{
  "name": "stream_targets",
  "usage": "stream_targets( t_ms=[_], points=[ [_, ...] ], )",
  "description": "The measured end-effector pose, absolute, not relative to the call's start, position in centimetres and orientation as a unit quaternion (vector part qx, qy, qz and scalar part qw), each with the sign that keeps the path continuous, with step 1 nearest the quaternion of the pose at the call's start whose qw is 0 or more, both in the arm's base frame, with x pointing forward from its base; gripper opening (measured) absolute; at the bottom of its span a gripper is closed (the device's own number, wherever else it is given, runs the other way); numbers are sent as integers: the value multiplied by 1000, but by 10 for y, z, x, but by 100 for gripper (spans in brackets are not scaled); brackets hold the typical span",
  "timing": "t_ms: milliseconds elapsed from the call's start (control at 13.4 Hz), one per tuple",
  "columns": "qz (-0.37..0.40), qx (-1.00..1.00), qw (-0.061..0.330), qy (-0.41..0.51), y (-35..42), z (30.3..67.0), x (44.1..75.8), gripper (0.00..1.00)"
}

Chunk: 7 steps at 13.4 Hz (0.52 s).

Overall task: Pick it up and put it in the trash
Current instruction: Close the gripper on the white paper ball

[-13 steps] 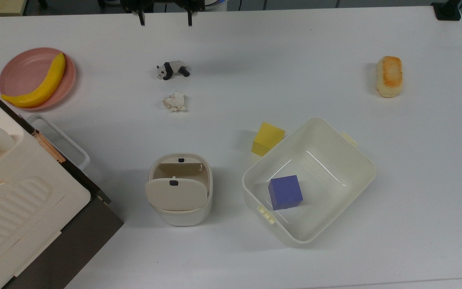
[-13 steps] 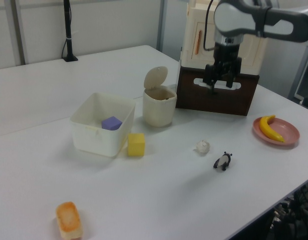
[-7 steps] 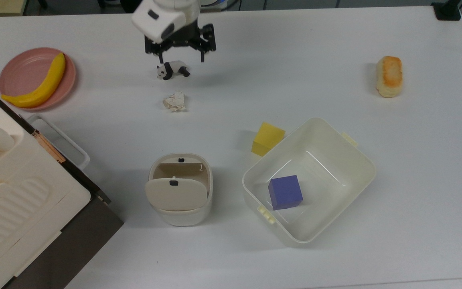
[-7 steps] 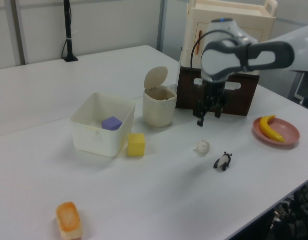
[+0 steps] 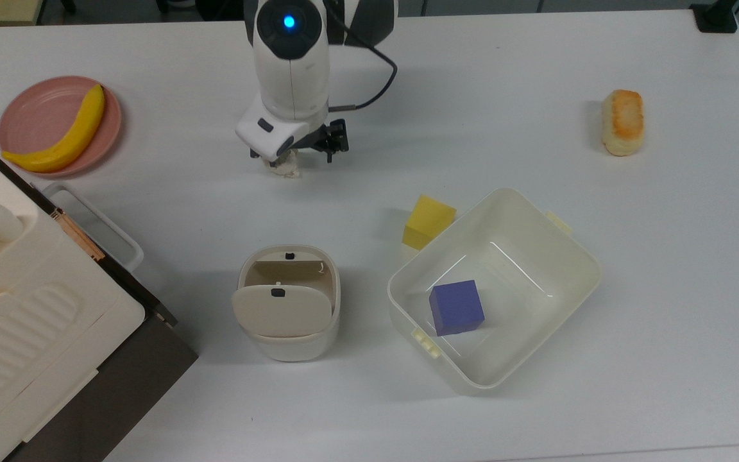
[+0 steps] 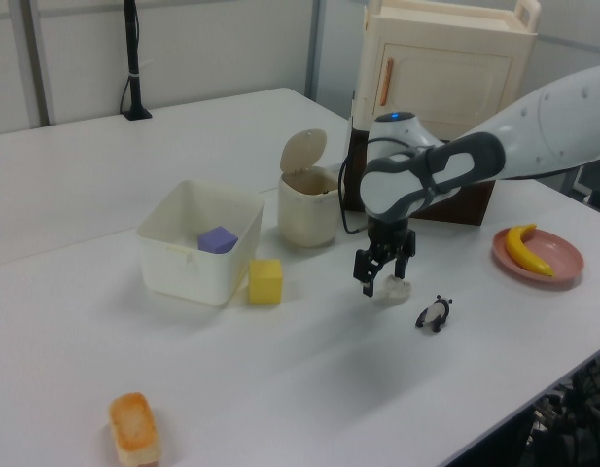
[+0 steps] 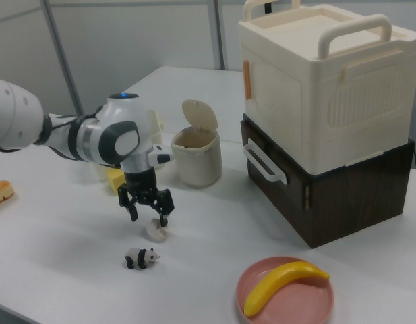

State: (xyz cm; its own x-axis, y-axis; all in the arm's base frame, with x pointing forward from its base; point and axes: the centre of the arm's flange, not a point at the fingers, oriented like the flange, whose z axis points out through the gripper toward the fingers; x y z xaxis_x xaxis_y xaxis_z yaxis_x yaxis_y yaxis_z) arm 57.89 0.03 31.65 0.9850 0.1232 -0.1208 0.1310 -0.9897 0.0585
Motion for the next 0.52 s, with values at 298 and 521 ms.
stream_targets(
  t_ms=[298,521],
  points=[
    [-59,996,34,62,-3,302,583,74],
    [-55,996,35,60,-7,306,586,31]
  ],
)
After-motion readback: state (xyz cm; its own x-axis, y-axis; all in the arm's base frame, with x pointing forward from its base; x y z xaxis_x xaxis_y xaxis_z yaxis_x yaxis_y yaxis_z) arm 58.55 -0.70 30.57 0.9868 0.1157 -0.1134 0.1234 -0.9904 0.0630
